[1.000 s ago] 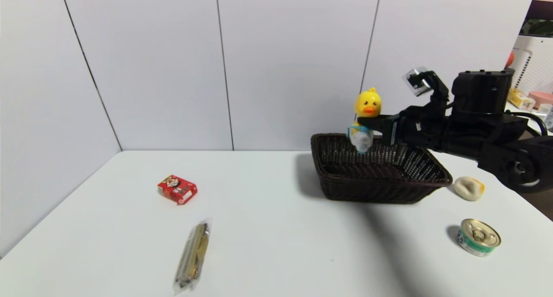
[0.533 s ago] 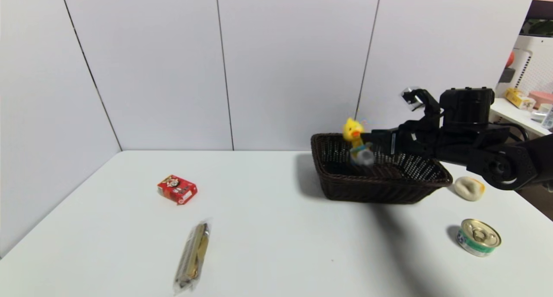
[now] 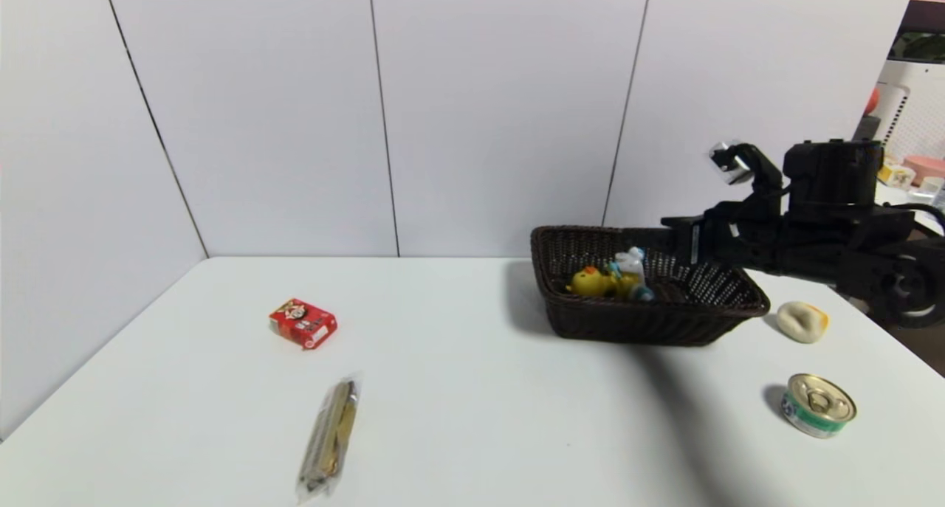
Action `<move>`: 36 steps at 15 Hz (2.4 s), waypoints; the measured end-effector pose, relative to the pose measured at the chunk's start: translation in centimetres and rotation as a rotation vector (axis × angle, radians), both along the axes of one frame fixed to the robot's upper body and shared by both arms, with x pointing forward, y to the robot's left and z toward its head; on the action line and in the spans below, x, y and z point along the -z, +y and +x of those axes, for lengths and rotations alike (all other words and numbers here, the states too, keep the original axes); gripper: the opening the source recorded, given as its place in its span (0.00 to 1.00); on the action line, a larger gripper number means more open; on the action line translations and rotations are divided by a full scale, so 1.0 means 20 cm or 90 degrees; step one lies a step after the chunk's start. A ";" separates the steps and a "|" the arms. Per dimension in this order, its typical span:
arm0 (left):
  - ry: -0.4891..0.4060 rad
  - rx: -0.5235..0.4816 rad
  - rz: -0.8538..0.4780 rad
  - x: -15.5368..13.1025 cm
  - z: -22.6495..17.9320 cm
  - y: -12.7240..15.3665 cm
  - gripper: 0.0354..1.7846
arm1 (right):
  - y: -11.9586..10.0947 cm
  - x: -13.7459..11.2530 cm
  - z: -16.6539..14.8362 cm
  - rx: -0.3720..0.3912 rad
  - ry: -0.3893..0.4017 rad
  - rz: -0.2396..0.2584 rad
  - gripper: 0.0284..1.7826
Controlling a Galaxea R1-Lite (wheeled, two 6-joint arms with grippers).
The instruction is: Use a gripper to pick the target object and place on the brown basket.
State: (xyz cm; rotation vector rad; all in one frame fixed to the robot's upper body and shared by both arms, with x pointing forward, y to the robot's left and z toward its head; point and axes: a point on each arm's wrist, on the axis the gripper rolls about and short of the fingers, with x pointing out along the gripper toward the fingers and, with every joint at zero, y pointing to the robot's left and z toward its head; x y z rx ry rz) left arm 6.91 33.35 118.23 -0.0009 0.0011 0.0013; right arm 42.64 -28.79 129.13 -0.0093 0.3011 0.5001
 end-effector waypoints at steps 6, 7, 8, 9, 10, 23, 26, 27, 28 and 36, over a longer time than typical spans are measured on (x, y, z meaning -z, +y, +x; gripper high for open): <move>0.000 0.000 0.000 0.00 0.00 0.00 0.94 | -0.12 -0.24 -0.37 0.077 0.008 -0.020 0.87; 0.000 0.000 0.000 0.00 0.00 0.00 0.94 | -0.14 -0.25 -0.47 0.092 0.021 -0.025 0.88; 0.000 0.000 0.000 0.00 0.00 0.00 0.94 | -0.15 -0.26 -0.58 0.109 0.037 -0.032 0.89; 0.000 0.000 0.000 0.00 0.00 0.00 0.94 | -0.17 -0.25 -0.70 0.131 0.052 -0.040 0.90; 0.000 0.000 0.000 0.00 0.00 0.00 0.94 | -0.18 -0.22 -0.83 0.152 0.064 -0.050 0.90; 0.000 0.000 0.000 0.00 0.00 0.00 0.94 | -0.24 0.50 -1.71 0.263 -0.102 -0.090 0.95; 0.000 0.000 0.000 0.00 0.00 0.00 0.94 | -0.24 0.53 -1.76 0.273 -0.166 -0.074 0.95; 0.000 0.000 0.000 0.00 0.00 0.00 0.94 | -0.24 0.54 -1.77 0.276 -0.181 -0.072 0.95; 0.000 0.000 0.000 0.00 0.00 0.00 0.94 | -0.24 0.54 -1.78 0.281 -0.188 -0.063 0.95; 0.000 0.000 0.000 0.00 0.00 0.00 0.94 | -0.24 0.55 -1.79 0.294 -0.197 -0.026 0.95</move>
